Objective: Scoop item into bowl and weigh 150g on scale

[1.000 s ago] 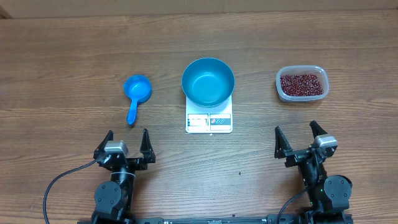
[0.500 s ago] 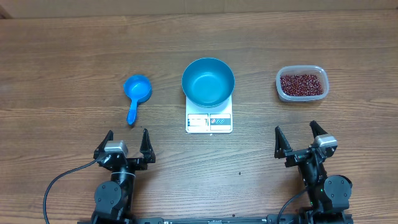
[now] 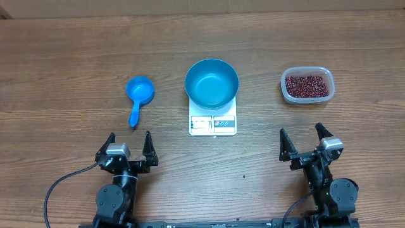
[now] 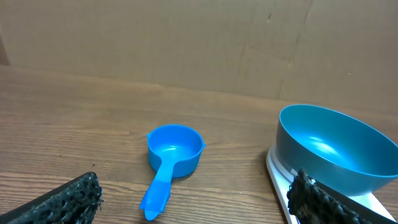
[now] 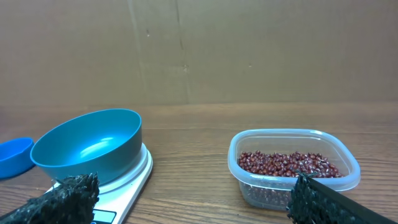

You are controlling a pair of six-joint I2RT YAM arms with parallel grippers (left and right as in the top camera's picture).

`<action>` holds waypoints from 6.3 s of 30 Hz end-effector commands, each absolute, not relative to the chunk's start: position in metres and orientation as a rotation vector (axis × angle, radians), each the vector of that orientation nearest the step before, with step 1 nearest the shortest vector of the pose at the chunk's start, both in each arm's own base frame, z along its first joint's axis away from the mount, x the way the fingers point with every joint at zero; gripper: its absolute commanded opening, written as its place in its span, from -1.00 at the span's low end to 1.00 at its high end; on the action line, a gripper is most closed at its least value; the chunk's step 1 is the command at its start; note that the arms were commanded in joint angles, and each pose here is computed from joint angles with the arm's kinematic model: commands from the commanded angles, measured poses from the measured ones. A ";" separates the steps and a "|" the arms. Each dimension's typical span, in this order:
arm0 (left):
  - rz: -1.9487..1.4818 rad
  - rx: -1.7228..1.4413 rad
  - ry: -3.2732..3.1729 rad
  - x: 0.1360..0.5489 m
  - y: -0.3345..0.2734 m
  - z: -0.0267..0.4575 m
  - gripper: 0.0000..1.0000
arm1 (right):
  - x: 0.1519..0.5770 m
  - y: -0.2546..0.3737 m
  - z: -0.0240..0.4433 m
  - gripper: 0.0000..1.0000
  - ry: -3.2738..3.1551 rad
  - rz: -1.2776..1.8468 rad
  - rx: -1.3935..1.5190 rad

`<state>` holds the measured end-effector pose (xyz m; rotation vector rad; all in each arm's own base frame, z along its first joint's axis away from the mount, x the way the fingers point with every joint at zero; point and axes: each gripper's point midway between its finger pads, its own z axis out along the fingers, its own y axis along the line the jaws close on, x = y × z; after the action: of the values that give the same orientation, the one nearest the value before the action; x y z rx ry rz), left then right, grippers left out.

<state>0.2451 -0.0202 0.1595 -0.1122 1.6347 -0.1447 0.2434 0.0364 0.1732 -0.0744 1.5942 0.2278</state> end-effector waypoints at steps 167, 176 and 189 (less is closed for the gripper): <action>-0.196 -0.050 2.903 0.358 -0.018 0.031 0.10 | 0.243 0.036 0.172 1.00 1.586 0.224 -0.074; -0.153 -0.096 2.827 0.376 -0.013 0.035 0.04 | 0.243 0.036 0.172 1.00 1.586 0.224 -0.074; -0.158 -0.114 2.812 0.380 -0.013 0.036 -0.16 | 0.243 0.036 0.172 1.00 1.586 0.224 -0.074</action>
<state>0.3824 -0.0136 0.0386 -0.1005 2.8003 -0.1708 0.2434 0.0364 0.1737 -0.0749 1.5919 0.2274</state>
